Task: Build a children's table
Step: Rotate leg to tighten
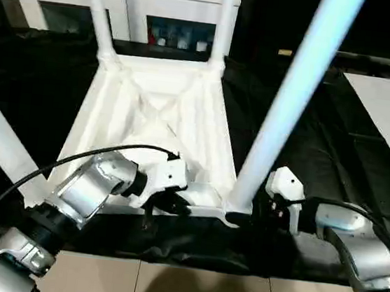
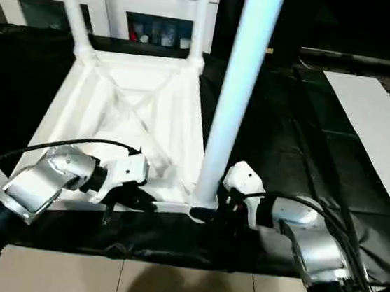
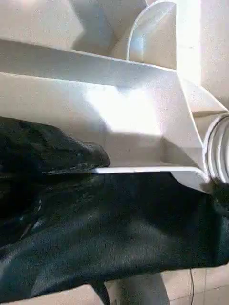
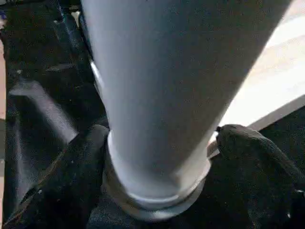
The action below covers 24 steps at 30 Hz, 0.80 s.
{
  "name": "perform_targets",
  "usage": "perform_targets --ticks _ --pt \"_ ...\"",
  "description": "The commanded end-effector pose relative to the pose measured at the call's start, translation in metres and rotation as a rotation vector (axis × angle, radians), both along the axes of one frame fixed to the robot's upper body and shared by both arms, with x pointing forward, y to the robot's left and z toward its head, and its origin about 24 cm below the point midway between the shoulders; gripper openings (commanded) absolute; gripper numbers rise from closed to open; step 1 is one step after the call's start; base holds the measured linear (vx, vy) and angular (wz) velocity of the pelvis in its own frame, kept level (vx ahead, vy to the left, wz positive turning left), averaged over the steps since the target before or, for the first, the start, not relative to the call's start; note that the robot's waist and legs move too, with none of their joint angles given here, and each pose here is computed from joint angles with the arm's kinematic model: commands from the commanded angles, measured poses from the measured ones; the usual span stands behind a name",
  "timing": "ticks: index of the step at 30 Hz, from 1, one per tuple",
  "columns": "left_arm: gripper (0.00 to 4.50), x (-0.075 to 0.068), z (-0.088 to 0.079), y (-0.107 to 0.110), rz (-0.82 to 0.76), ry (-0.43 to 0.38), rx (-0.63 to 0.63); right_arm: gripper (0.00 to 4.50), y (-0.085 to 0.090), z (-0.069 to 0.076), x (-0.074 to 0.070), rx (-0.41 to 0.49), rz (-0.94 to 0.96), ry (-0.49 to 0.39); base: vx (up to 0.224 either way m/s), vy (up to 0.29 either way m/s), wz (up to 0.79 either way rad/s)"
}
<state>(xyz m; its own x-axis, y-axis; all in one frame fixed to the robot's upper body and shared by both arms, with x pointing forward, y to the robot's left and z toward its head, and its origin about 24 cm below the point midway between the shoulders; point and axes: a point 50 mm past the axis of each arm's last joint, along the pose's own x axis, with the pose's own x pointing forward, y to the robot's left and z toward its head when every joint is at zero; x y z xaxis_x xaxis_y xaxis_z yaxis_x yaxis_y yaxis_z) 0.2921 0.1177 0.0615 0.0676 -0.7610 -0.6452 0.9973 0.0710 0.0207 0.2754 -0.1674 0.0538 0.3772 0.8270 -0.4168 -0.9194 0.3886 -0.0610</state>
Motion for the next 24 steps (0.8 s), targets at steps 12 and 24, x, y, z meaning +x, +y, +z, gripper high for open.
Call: perform_targets --ticks 12,24 --pt "0.0 -0.0067 -0.0057 -0.0014 -0.04 0.045 0.029 2.93 -0.0005 0.0 0.0046 0.001 0.022 0.02 0.0 0.0 0.0" --pt "0.0 -0.0077 -0.0082 0.0031 -0.019 0.052 0.034 2.68 -0.0011 -0.0053 0.0082 0.023 -0.079 0.005 0.0 0.0 0.0"
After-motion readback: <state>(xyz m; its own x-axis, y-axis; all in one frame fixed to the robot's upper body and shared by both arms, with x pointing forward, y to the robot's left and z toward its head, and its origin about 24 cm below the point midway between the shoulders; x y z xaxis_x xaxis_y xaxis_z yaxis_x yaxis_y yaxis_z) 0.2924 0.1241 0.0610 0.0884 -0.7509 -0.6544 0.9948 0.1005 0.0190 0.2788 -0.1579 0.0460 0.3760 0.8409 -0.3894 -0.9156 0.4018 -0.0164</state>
